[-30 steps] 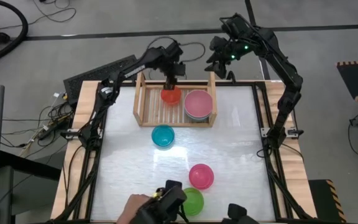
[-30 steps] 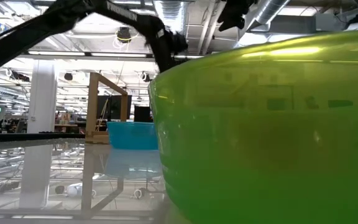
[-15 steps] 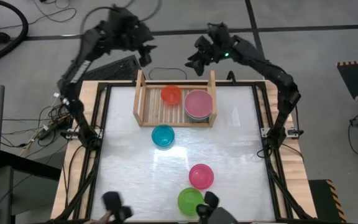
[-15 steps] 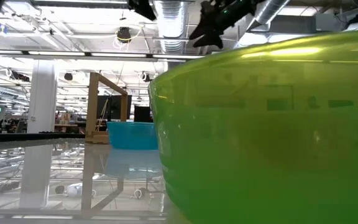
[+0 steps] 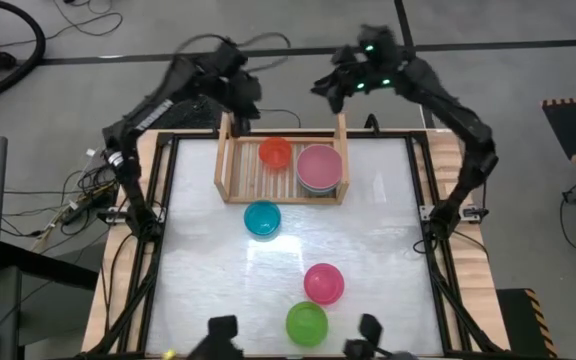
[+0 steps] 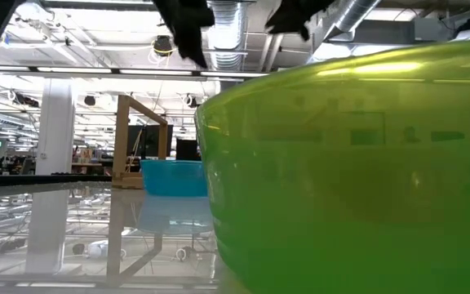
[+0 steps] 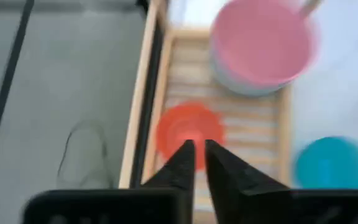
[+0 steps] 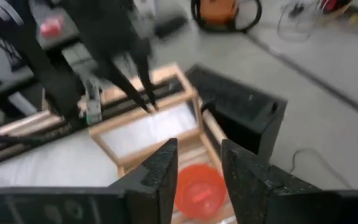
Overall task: Place and stack bowls onto a shelf
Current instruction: Stack the light blue bowl on top of the light orange bowl on the shelf
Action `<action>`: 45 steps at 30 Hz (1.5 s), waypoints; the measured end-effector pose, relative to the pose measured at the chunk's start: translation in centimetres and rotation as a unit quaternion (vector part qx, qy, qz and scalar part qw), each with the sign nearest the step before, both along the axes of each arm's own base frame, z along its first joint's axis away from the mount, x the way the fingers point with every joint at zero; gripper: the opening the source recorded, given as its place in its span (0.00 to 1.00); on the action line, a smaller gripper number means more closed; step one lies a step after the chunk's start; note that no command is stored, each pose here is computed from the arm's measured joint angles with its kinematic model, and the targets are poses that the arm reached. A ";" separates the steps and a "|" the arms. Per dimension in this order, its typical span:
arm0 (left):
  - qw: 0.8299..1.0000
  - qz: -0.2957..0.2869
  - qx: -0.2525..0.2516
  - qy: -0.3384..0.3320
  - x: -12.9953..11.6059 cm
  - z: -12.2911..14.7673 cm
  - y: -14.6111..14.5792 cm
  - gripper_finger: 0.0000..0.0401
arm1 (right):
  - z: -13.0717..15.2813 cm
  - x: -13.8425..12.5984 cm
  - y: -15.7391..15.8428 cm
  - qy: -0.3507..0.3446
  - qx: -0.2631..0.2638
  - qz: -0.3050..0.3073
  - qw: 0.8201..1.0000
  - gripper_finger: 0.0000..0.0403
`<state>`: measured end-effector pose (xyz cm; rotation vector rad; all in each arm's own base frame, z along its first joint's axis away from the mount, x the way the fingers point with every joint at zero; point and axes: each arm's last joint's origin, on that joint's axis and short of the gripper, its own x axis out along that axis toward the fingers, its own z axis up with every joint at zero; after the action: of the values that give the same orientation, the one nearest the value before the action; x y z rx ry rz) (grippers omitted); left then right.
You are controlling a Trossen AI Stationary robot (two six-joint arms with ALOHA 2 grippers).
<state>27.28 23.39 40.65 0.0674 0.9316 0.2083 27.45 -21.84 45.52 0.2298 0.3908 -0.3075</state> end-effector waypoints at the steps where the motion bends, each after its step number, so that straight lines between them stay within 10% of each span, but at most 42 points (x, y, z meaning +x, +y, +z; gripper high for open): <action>1: 1.000 0.010 0.000 0.020 0.5 -1.1 0.3 0.03 | 0.7 -0.7 0.3 -0.008 -0.007 -0.003 1.000 0.36; 10: 0.974 -0.123 -0.117 0.153 3.6 -9.2 -4.7 0.00 | 5.1 -5.9 3.3 -0.057 -0.051 -0.024 0.997 0.29; 20: 0.950 -0.180 -0.208 0.151 6.1 -14.0 -10.3 0.00 | 5.7 -7.6 4.6 -0.049 -0.052 -0.024 0.997 0.29; 27: 0.963 -0.156 -0.106 0.192 5.5 -12.4 -11.8 0.00 | 4.2 -7.0 4.3 0.003 -0.027 -0.012 1.000 0.29; 35: 0.997 -0.067 0.029 0.027 -0.2 -5.8 -16.1 0.00 | 3.9 -6.3 5.1 0.017 -0.037 0.016 0.999 0.29; 45: 0.998 0.021 -0.019 -0.062 -5.6 -11.8 -19.2 0.03 | 4.0 -5.7 5.7 0.012 -0.042 0.034 0.998 0.30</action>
<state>21.69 4.20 28.90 0.0000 0.8137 0.2321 21.74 -16.10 49.55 0.1309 0.4084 -0.2587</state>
